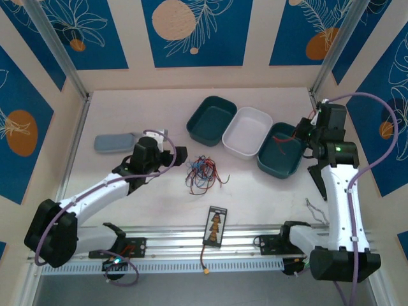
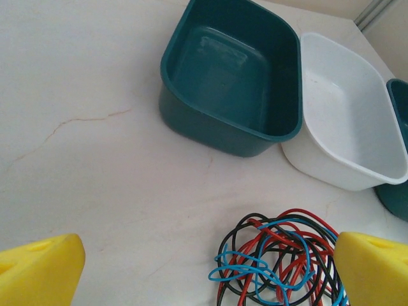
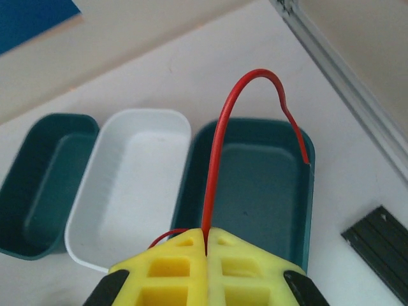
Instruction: Untangle the cables
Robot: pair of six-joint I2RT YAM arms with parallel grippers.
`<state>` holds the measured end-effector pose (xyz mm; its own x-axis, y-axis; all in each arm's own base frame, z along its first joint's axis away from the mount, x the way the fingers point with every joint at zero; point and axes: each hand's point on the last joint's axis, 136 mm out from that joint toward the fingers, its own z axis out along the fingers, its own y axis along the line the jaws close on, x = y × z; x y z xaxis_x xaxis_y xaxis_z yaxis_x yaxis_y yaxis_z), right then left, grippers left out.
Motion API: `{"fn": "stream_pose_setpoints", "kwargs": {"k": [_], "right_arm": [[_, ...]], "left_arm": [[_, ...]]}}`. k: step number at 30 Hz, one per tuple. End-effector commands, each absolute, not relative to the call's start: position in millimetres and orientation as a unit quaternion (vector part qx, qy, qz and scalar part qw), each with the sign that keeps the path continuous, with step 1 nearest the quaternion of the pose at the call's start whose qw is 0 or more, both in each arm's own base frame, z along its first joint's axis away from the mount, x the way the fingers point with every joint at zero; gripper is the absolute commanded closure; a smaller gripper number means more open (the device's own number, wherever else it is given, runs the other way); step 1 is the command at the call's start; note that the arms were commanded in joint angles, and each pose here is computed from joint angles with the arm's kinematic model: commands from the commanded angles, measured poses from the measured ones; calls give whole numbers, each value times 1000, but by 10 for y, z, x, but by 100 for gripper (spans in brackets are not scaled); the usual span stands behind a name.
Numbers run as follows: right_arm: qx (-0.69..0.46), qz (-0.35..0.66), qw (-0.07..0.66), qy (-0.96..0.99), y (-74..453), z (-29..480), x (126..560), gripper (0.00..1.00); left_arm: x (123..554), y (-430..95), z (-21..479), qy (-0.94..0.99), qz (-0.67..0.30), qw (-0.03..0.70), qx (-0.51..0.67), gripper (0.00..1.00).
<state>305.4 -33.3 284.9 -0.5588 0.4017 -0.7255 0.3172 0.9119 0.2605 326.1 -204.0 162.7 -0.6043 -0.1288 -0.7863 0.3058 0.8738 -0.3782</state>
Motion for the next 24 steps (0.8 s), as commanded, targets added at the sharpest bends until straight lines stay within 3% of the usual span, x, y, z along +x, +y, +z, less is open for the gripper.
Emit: {"fn": "stream_pose_setpoints", "kwargs": {"k": [1, 24], "right_arm": [[194, 83, 410, 887, -251, 2709, 3107, 100], [225, 66, 204, 950, -343, 1285, 3149, 100]], "left_arm": [[3332, -2130, 1817, 846, -271, 455, 53, 0], [3262, -2041, 1702, 852, -262, 450, 41, 0]]}}
